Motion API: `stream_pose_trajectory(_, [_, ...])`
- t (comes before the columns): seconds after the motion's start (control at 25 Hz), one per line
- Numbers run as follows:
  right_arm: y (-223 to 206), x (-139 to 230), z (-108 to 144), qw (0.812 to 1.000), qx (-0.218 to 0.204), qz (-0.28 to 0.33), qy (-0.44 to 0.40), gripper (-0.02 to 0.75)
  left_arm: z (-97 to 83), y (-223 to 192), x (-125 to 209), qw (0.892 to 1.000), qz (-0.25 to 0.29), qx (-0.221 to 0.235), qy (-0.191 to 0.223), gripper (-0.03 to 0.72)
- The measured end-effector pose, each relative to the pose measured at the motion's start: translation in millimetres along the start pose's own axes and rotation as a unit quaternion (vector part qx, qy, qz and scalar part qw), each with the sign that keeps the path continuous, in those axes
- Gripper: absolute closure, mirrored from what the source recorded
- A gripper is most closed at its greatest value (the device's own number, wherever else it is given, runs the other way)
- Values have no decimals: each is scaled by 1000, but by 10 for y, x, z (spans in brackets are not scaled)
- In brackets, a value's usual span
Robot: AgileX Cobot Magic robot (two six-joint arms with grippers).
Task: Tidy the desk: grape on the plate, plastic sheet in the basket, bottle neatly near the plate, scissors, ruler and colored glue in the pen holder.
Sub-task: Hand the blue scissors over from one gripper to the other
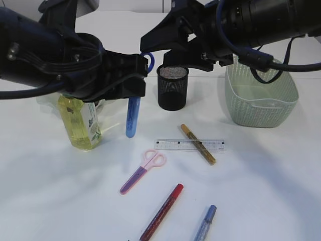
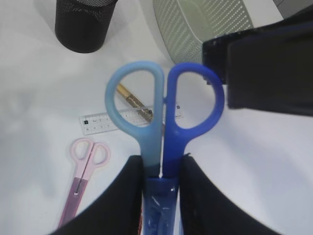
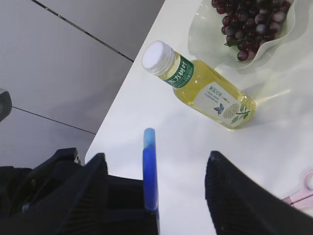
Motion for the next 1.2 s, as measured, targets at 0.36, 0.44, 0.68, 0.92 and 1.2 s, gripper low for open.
stream_pose_trajectory(0.36, [-76,24,-81,1000,3,6,-12,249,0,0,0,1000,0,0,0,521])
stream_pose_trajectory(0.44, [-88,28,-93,1000,4,7,-14,249,0,0,0,1000,0,0,0,521])
stream_pose_trajectory(0.68, [-97,8,-55,1000,-8,0,-20,249,0,0,0,1000,0,0,0,521])
stream_pose_trajectory(0.92, [-240,83,0,1000,-18,18,-17,249,0,0,0,1000,0,0,0,521])
stream_pose_trajectory(1.2, [-278,91,46,999,-22,20,-12,248,0,0,0,1000,0,0,0,521])
Point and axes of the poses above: a point on each arm's last joint axis where the gripper is mounted, y pointing back along that axis away from the gripper, z along the wrist's bending axis when the last joint is at zero, x = y × z, the point moved 7 cm from there along -y, pointing out along that axis toward the gripper
